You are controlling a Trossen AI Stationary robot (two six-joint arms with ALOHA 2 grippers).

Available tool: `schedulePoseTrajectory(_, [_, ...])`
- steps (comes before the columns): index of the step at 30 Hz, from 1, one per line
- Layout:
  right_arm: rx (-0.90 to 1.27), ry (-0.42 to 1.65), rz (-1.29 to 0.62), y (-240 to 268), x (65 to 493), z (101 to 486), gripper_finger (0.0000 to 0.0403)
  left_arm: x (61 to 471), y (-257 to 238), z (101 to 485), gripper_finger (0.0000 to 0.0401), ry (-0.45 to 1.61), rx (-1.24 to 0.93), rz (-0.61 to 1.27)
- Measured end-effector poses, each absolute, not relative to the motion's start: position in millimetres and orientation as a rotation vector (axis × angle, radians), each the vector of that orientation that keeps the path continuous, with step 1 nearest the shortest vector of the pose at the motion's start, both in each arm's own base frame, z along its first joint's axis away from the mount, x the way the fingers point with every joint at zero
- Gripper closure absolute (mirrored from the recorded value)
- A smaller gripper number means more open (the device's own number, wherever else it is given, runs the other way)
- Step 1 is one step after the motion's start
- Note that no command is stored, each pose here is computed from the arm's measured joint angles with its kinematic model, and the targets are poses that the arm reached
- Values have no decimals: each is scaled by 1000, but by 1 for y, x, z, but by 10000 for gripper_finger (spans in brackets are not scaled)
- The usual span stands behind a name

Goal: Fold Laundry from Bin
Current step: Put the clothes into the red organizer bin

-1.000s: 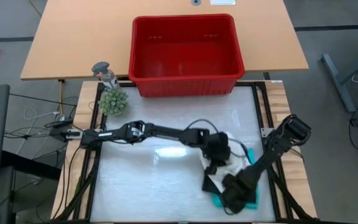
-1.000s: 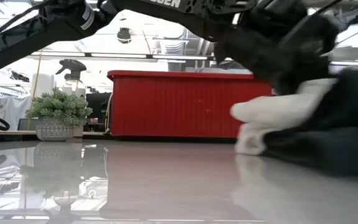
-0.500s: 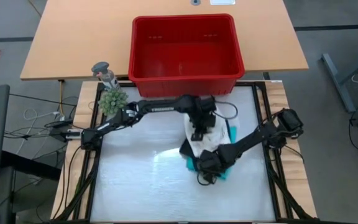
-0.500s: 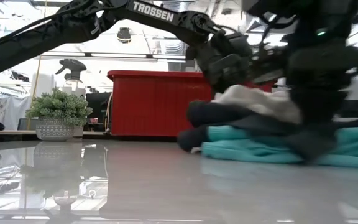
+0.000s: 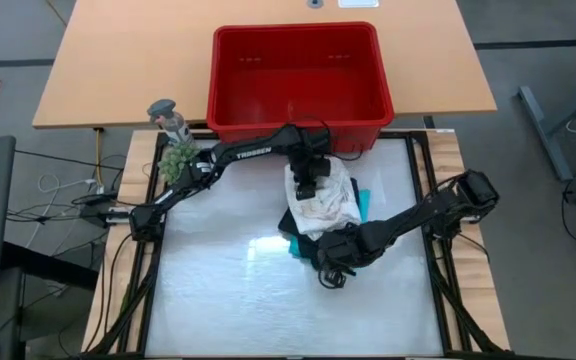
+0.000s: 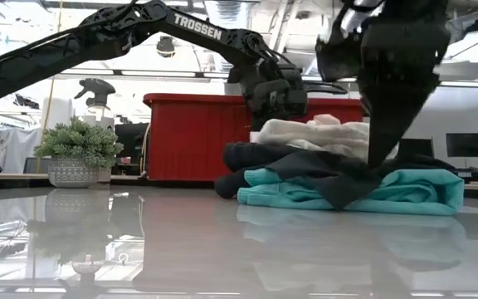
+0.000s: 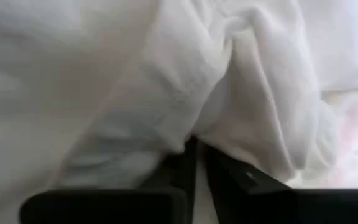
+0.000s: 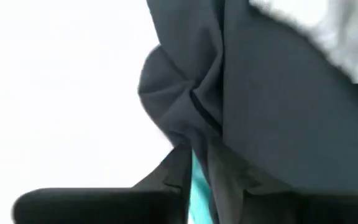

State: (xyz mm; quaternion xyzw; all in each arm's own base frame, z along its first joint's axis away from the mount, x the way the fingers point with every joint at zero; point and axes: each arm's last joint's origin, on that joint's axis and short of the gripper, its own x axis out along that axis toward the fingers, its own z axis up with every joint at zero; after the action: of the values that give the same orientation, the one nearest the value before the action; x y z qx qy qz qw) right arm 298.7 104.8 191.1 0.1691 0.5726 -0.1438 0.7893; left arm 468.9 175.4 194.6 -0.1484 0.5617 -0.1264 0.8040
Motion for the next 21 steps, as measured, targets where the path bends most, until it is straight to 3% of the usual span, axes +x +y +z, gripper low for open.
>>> schedulePoseTrajectory(13, [565, 1102, -237, 102, 268, 254, 185, 464, 170, 220, 214, 1064, -367, -462])
schedulePoseTrajectory(21, [606, 1078, -494, 98, 221, 277, 178, 453, 173, 246, 162, 1021, -413, -465])
